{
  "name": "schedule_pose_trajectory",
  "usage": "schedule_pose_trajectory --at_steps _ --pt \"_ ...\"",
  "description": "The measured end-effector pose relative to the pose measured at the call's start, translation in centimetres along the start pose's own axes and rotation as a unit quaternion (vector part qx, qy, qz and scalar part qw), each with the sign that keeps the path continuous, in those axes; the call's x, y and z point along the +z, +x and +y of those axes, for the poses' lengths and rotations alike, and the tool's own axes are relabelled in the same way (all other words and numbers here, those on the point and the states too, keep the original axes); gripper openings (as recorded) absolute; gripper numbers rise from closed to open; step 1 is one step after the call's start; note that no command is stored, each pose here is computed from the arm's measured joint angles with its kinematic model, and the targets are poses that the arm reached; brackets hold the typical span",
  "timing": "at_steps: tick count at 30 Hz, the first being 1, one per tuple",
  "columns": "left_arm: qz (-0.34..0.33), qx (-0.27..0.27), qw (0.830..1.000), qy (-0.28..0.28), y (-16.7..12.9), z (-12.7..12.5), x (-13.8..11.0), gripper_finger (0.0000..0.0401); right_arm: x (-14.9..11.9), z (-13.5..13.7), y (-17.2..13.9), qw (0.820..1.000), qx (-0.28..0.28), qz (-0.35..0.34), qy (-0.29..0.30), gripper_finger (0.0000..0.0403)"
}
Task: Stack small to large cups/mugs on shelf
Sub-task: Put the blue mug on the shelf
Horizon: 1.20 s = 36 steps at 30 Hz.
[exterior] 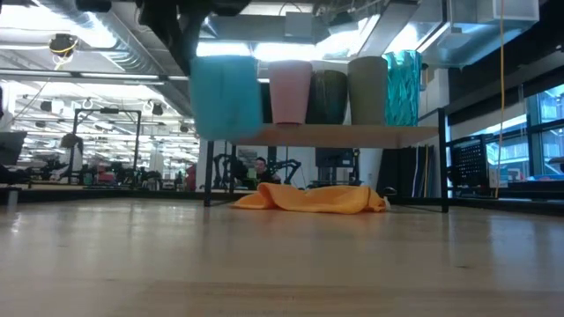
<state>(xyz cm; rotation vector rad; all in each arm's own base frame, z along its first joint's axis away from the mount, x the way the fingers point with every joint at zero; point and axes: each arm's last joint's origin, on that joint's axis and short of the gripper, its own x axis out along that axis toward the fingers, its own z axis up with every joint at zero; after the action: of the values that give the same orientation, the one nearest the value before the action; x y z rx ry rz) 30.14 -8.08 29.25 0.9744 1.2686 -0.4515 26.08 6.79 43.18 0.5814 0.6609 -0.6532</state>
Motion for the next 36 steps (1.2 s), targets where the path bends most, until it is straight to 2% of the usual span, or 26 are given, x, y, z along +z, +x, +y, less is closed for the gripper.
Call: schedule_pose_trajectory --at_steps 6,12,20,25,30,36 --pt "0.064 0.029 0.998 -0.002 -2.8 0.8 -4.3 0.0002 0.0 0.0 0.0 1.000 -0.001 -0.001 -0.001 0.0168" --pt "0.084 0.046 0.995 0.003 -4.0 1.8 -7.3 0.0001 0.0 0.0 0.0 1.000 -0.001 -0.002 0.000 0.0168" --pt "0.083 0.049 0.995 0.000 -3.9 2.7 -8.5 0.0001 -0.1 0.0 0.1 1.000 -0.002 -0.001 0.012 0.0168" --pt "0.073 0.078 0.994 -0.019 -3.6 4.0 -9.0 0.0000 -0.6 0.0 0.8 1.000 -0.014 0.005 0.018 0.0168" --pt "0.062 0.065 0.996 -0.016 -3.5 4.2 -9.3 0.0000 -1.6 -0.1 2.1 0.999 -0.028 0.023 0.032 0.0168" --pt "0.066 0.064 0.995 -0.032 -3.3 4.7 -10.1 0.0000 -2.1 0.2 2.9 0.998 -0.018 0.026 0.046 0.0168"
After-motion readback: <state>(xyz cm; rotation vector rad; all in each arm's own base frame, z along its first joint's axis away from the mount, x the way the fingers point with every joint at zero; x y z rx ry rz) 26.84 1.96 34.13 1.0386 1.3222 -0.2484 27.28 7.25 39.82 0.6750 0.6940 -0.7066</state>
